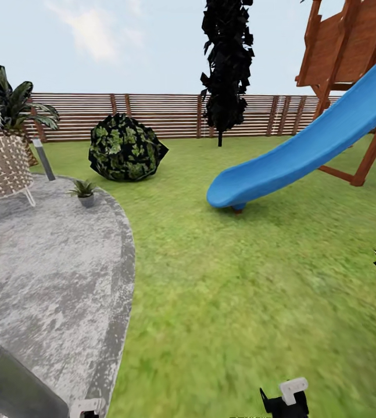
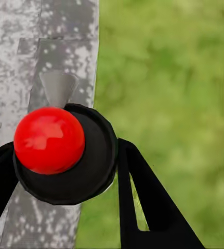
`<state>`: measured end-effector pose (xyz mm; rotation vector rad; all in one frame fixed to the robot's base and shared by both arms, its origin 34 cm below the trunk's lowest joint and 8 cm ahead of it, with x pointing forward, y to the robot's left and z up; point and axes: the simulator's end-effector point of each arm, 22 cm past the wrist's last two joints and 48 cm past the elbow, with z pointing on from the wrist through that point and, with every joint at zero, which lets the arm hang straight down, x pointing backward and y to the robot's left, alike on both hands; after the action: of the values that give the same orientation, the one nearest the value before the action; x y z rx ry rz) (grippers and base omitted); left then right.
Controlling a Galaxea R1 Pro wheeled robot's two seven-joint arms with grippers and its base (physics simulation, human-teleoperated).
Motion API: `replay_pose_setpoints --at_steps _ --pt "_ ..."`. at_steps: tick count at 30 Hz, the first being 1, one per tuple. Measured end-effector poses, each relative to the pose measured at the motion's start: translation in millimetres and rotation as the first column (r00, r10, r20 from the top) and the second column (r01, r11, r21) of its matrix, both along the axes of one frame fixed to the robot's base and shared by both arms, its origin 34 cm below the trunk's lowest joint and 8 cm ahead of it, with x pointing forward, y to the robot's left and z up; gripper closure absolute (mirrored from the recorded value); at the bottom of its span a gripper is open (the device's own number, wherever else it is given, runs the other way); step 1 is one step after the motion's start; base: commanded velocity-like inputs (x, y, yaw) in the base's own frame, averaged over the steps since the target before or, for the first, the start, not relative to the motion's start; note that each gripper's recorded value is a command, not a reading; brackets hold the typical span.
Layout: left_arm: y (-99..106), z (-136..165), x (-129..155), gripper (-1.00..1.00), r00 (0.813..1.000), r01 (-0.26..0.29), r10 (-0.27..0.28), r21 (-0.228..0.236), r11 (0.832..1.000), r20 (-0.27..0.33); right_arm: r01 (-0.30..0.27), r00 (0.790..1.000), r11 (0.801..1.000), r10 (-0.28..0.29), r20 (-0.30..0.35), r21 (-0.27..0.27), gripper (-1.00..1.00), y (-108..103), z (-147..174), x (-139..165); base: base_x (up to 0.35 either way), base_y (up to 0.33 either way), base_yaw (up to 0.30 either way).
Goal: Pick up the pesticide atomizer in the garden and spray insectifuge to fully cover both potted plants in the garden.
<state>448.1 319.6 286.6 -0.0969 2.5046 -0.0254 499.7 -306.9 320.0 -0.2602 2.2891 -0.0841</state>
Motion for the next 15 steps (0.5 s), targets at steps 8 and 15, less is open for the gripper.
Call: replay_pose_setpoints --at_steps 8,15 --pt "0.2 0.0 0.0 1.00 1.000 0.000 0.000 0.000 1.000 0.000 0.000 1.000 1.000 0.000 0.000 0.000 -1.00 0.0 -0.1 -0.1 0.003 -0.001 -0.299" --pt "0.2 0.3 -0.1 1.00 1.000 0.000 0.000 0.000 1.000 0.000 0.000 1.000 1.000 0.000 0.000 0.000 -1.00 0.1 0.3 0.0 0.220 0.000 -0.126"
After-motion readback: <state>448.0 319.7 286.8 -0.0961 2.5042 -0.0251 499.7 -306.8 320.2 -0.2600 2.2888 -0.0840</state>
